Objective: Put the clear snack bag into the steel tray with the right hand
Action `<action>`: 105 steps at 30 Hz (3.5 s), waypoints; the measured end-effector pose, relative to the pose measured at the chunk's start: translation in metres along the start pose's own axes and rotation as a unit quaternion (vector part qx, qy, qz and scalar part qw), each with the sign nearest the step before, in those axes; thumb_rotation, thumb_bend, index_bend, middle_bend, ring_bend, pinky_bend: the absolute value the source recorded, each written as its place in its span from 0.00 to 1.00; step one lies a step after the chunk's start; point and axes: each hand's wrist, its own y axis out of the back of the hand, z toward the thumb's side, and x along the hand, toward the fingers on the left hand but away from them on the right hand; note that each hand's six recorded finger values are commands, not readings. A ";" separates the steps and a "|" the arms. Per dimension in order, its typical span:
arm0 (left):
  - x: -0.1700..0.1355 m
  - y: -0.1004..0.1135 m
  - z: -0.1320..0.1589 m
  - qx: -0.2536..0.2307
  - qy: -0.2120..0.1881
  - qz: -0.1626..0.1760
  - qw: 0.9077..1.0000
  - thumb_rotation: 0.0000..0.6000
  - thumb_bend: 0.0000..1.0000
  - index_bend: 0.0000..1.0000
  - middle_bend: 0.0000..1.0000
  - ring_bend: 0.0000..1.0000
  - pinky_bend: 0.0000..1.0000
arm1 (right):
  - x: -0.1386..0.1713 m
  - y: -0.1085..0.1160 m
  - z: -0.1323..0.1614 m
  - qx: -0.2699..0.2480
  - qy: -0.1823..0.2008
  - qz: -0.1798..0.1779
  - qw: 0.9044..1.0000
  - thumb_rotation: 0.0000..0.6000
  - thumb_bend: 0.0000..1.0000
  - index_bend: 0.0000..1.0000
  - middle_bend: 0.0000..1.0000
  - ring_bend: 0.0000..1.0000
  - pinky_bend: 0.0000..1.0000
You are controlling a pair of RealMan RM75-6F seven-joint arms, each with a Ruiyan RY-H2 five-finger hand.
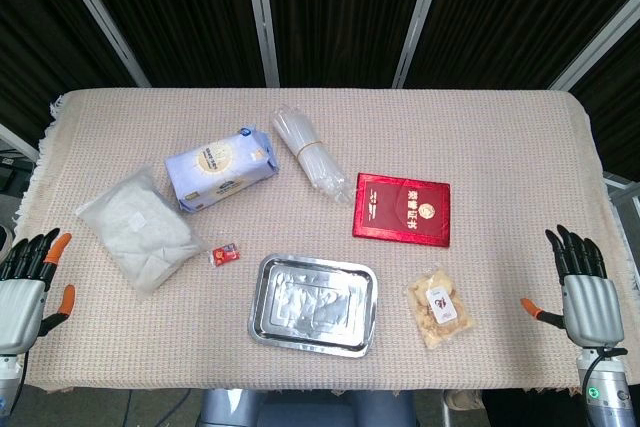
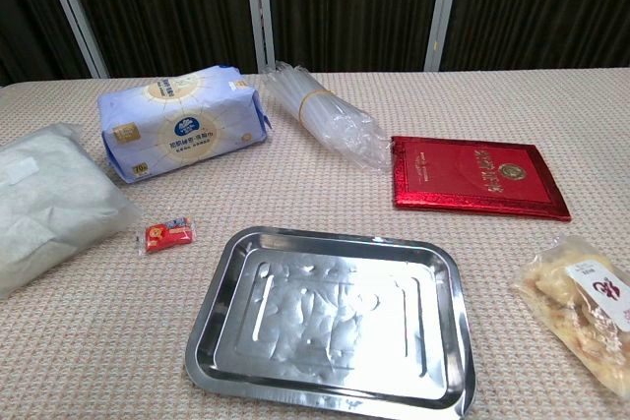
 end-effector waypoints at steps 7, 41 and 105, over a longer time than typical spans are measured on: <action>0.002 -0.001 0.002 0.002 -0.002 -0.004 1.000 1.00 0.53 0.00 0.00 0.00 0.00 | 0.000 -0.001 -0.001 0.000 -0.002 0.001 1.000 1.00 0.00 0.00 0.00 0.00 0.00; -0.001 0.006 0.005 0.000 -0.007 0.005 1.000 1.00 0.53 0.00 0.00 0.00 0.00 | -0.001 -0.002 0.012 -0.028 0.053 0.021 0.998 1.00 0.00 0.00 0.00 0.00 0.00; -0.003 -0.005 -0.005 0.001 0.012 -0.019 1.000 1.00 0.52 0.00 0.00 0.00 0.00 | -0.039 -0.111 0.121 0.106 0.272 0.288 0.912 1.00 0.10 0.49 0.32 0.19 0.31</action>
